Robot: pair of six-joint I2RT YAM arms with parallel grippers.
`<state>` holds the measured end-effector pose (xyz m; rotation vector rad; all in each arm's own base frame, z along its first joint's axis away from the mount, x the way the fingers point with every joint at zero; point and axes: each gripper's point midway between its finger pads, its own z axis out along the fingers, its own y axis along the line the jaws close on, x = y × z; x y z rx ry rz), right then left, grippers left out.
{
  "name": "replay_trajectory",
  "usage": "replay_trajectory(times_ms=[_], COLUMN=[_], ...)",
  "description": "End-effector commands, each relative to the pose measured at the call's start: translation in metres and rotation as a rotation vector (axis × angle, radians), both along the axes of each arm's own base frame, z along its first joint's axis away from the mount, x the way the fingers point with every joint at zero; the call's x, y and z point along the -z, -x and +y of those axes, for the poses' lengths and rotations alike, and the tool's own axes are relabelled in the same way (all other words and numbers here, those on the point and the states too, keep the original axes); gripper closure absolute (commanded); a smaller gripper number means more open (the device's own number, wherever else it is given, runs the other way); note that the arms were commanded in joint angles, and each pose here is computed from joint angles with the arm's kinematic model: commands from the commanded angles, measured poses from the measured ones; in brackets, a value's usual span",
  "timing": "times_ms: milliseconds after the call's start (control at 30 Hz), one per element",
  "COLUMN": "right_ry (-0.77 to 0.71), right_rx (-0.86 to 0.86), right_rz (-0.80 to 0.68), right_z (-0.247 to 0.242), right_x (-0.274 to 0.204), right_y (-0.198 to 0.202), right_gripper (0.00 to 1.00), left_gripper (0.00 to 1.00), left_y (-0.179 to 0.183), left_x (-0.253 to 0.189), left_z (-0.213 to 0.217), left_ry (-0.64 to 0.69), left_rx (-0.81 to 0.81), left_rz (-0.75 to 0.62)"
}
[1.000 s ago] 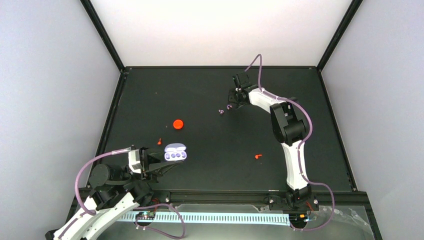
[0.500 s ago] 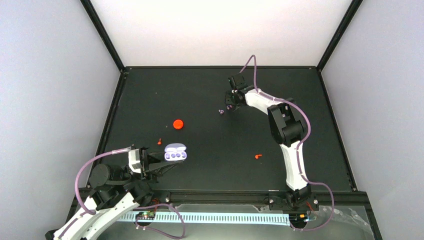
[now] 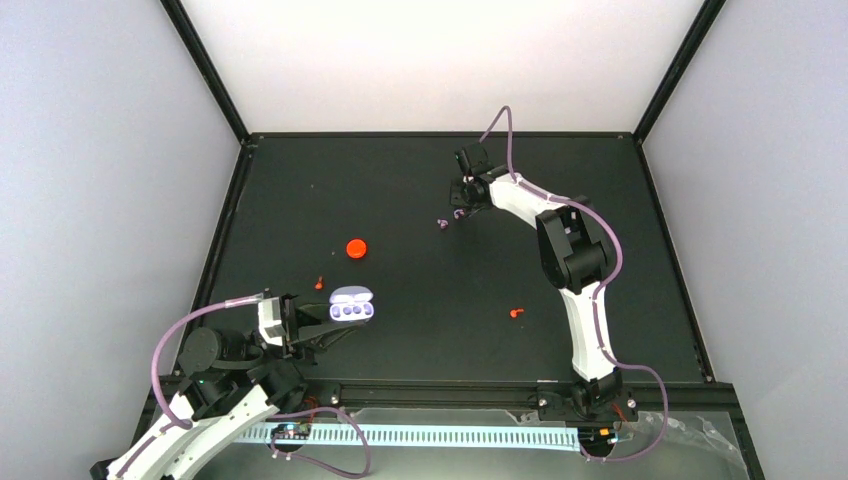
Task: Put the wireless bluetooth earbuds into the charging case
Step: Move the earbud to the center of the board.
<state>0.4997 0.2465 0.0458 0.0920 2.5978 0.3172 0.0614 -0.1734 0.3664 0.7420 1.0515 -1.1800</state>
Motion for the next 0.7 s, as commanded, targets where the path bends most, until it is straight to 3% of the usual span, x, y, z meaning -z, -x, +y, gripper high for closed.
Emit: replay_trajectory(times_ms=[0, 667], right_ry=[0.021, 0.012], right_rx=[0.002, 0.005], right_rz=[0.026, 0.016], right_z=[0.001, -0.004], right_x=[0.011, 0.007], right_y=[0.002, 0.013], right_gripper=[0.74, 0.85], left_gripper=[0.99, 0.98], left_y=[0.003, 0.003], left_x=[-0.007, -0.008], left_z=[0.006, 0.008], left_ry=[0.019, 0.026], left_rx=[-0.012, -0.02], left_rz=[-0.004, -0.012])
